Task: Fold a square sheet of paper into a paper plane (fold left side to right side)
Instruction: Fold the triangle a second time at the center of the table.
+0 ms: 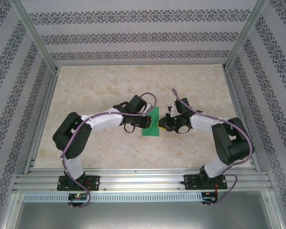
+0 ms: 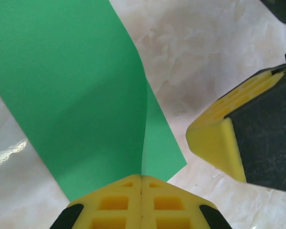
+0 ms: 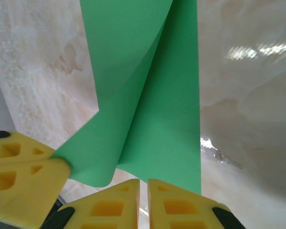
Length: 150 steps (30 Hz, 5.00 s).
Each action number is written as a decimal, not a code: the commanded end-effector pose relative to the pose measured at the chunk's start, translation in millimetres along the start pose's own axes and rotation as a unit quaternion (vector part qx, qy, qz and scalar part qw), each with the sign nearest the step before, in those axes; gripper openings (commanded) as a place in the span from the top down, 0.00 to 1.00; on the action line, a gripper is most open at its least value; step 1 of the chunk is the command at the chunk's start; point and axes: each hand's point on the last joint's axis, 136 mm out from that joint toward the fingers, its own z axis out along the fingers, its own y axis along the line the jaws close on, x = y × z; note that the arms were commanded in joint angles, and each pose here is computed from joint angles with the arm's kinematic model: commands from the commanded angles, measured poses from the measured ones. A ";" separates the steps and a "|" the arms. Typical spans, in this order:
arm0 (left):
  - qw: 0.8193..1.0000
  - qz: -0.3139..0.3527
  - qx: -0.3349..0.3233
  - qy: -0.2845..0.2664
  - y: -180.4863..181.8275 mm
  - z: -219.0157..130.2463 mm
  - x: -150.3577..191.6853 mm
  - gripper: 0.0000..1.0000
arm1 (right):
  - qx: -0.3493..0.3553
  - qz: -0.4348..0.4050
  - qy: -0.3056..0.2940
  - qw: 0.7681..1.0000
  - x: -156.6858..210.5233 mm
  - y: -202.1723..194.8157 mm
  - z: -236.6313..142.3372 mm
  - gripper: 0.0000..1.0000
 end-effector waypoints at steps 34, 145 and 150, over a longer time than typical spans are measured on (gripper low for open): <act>0.996 0.050 -0.065 0.033 42.5 16.9 -9.2 0.93 | 0.107 0.016 0.055 0.993 27.6 -47.2 25.6 0.86; 0.996 0.022 -0.075 0.051 61.4 48.0 -0.2 0.89 | 0.036 0.040 -0.020 0.998 -47.7 9.6 39.5 0.86; 0.996 0.023 -0.076 0.051 61.2 48.2 -0.4 0.88 | 0.053 0.039 -0.013 0.998 -44.2 1.0 41.1 0.86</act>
